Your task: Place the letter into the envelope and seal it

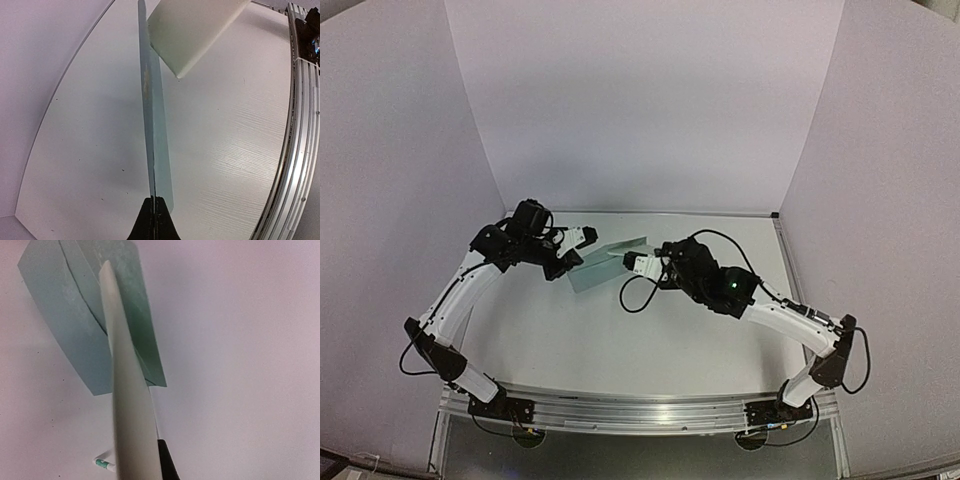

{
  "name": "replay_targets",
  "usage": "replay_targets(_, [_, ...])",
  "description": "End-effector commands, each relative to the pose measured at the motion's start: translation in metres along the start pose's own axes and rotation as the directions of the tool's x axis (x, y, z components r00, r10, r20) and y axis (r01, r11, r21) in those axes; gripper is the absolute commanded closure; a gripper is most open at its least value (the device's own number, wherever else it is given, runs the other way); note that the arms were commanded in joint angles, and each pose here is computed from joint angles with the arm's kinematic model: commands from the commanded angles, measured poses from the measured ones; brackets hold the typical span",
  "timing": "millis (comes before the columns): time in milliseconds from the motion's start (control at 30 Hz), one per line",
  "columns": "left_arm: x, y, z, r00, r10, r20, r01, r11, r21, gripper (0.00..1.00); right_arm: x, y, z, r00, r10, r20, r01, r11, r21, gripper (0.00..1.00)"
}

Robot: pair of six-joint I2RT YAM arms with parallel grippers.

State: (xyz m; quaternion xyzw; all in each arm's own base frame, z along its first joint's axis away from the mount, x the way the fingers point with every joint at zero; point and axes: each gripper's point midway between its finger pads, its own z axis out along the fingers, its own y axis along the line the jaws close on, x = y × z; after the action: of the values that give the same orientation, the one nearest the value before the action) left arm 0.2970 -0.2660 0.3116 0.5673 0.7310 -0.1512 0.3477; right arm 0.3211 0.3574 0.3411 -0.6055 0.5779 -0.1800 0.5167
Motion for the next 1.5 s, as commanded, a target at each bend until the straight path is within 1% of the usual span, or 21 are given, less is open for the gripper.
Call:
replay_targets(0, [-0.007,0.001,-0.002,0.998,-0.003,-0.059,-0.001,0.998,-0.064,1.0,0.026,-0.003,0.003,0.968,-0.118,-0.222,0.113,0.993,-0.035,1.0])
replay_targets(67, [-0.01,0.001,-0.004,0.997,-0.024,-0.071,0.019,0.998,-0.065,1.0,0.034,-0.008,0.007,0.938,-0.171,-0.3,0.172,0.985,-0.025,1.0])
replay_targets(233, [-0.009,-0.007,-0.003,0.991,-0.044,-0.128,0.034,0.996,-0.08,1.0,0.032,-0.019,0.018,0.9,-0.205,-0.384,0.231,0.973,0.024,1.0])
replay_targets(367, [-0.012,-0.03,-0.001,0.989,-0.032,-0.142,0.032,0.999,-0.002,1.0,0.022,-0.017,0.024,0.891,-0.227,-0.393,0.26,0.965,0.031,1.0])
replay_targets(433, [-0.015,-0.034,0.0,0.988,-0.071,-0.138,0.075,0.997,0.024,1.0,0.018,-0.011,0.026,0.875,-0.28,-0.395,0.311,0.95,0.017,1.0])
replay_targets(500, [-0.013,-0.036,0.002,0.98,-0.116,-0.164,0.124,0.992,0.038,1.0,0.014,-0.007,0.027,0.864,-0.32,-0.389,0.355,0.935,0.019,1.0])
replay_targets(567, [-0.009,-0.037,0.005,0.966,-0.161,-0.203,0.172,0.984,0.04,1.0,0.007,-0.006,0.024,0.881,-0.319,-0.349,0.352,0.935,0.032,1.0])
replay_targets(633, [-0.001,-0.039,0.011,0.944,-0.216,-0.251,0.233,0.972,0.041,1.0,-0.001,-0.002,0.014,0.925,-0.286,-0.251,0.3,0.954,0.019,1.0])
replay_targets(700, [0.001,-0.041,0.013,0.932,-0.256,-0.256,0.276,0.96,0.047,1.0,-0.012,0.01,0.001,0.963,-0.244,-0.112,0.242,0.97,-0.033,1.0])
replay_targets(767, [0.001,-0.042,0.013,0.93,-0.283,-0.233,0.304,0.951,0.059,1.0,-0.022,0.017,-0.016,0.983,-0.181,0.012,0.182,0.98,-0.084,1.0])
replay_targets(833, [0.007,-0.046,0.018,0.929,-0.298,-0.219,0.324,0.941,0.093,1.0,-0.029,0.024,-0.025,0.991,-0.106,0.081,0.116,0.985,-0.13,1.0])
replay_targets(933, [0.024,-0.04,0.029,0.912,-0.35,-0.215,0.384,0.913,0.14,1.0,-0.026,0.031,-0.031,0.995,-0.041,0.088,0.055,0.985,-0.164,1.0])
replay_targets(1000, [0.039,-0.034,0.038,0.89,-0.387,-0.242,0.43,0.888,0.161,1.0,-0.023,0.037,-0.032,0.996,-0.007,0.084,0.022,0.982,-0.186,1.0])
replay_targets(1033, [0.047,-0.029,0.042,0.885,-0.389,-0.257,0.435,0.887,0.153,1.0,-0.022,0.039,-0.033,0.997,0.014,0.081,0.002,0.981,-0.196,1.0])
replay_targets(1067, [0.053,-0.026,0.047,0.885,-0.382,-0.267,0.427,0.894,0.135,1.0,-0.021,0.04,-0.033,0.996,0.043,0.076,-0.027,0.978,-0.205,1.0])
replay_targets(1133, [0.056,-0.019,0.052,0.903,-0.355,-0.243,0.389,0.915,0.108,1.0,-0.018,0.043,-0.032,0.991,0.116,0.066,-0.098,0.968,-0.229,1.0])
replay_targets(1200, [0.058,-0.026,0.056,0.911,-0.343,-0.229,0.384,0.908,0.165,1.0,-0.017,0.046,-0.034,0.978,0.197,0.07,-0.172,0.947,-0.272,1.0])
replay_targets(1267, [0.057,-0.032,0.056,0.895,-0.395,-0.208,0.441,0.855,0.274,1.0,-0.015,0.046,-0.033,0.962,0.265,0.061,-0.236,0.926,-0.295,1.0])
replay_targets(1333, [0.062,-0.037,0.058,0.865,-0.443,-0.237,0.501,0.795,0.341,1.0,-0.011,0.046,-0.031,0.954,0.296,0.043,-0.271,0.915,-0.298,1.0])
replay_targets(1400, [0.07,-0.043,0.065,0.856,-0.439,-0.272,0.514,0.772,0.374,1.0,-0.011,0.05,-0.03,0.946,0.321,0.036,-0.294,0.902,-0.316,1.0])
replay_targets(1467, [0.073,-0.052,0.071,0.856,-0.433,-0.282,0.516,0.735,0.44,1.0,-0.011,0.056,-0.029,0.934,0.355,0.028,-0.325,0.881,-0.344,1.0])
